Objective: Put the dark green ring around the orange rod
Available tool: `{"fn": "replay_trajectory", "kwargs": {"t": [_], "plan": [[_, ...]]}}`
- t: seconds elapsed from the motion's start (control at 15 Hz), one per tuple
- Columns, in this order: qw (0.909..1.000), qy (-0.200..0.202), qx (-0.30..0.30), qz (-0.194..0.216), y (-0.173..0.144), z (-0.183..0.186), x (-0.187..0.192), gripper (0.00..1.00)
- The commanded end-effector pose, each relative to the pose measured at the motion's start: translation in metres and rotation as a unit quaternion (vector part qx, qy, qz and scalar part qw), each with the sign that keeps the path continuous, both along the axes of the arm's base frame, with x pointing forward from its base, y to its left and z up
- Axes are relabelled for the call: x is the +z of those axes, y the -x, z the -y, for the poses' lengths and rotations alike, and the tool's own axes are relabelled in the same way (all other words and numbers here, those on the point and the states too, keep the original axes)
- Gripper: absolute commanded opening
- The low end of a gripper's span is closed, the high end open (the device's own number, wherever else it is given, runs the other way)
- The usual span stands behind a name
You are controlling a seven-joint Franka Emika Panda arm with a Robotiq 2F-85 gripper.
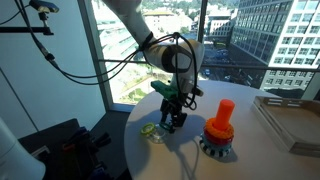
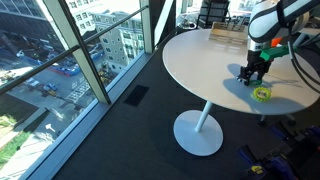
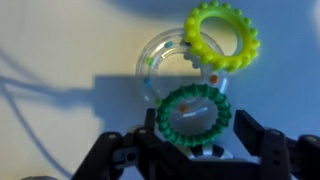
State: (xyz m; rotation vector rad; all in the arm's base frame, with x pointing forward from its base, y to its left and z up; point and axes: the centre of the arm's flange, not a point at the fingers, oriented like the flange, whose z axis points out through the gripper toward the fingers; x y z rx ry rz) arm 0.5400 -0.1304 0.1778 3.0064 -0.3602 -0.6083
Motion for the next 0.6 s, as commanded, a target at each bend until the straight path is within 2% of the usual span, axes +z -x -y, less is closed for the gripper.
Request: {"fn": "replay_trajectory", "kwargs": {"t": [0.0, 0.07, 0.53], "plan": [[0.9999, -0.006, -0.006, 0.007, -0.010, 0.001, 0.000, 0.49], [0.9999, -0.007, -0.007, 0.008, -0.010, 0.002, 0.002, 0.45], [0.9997, -0.008, -0.012, 0.021, -0.010, 0.003, 0.021, 0.45]]}}
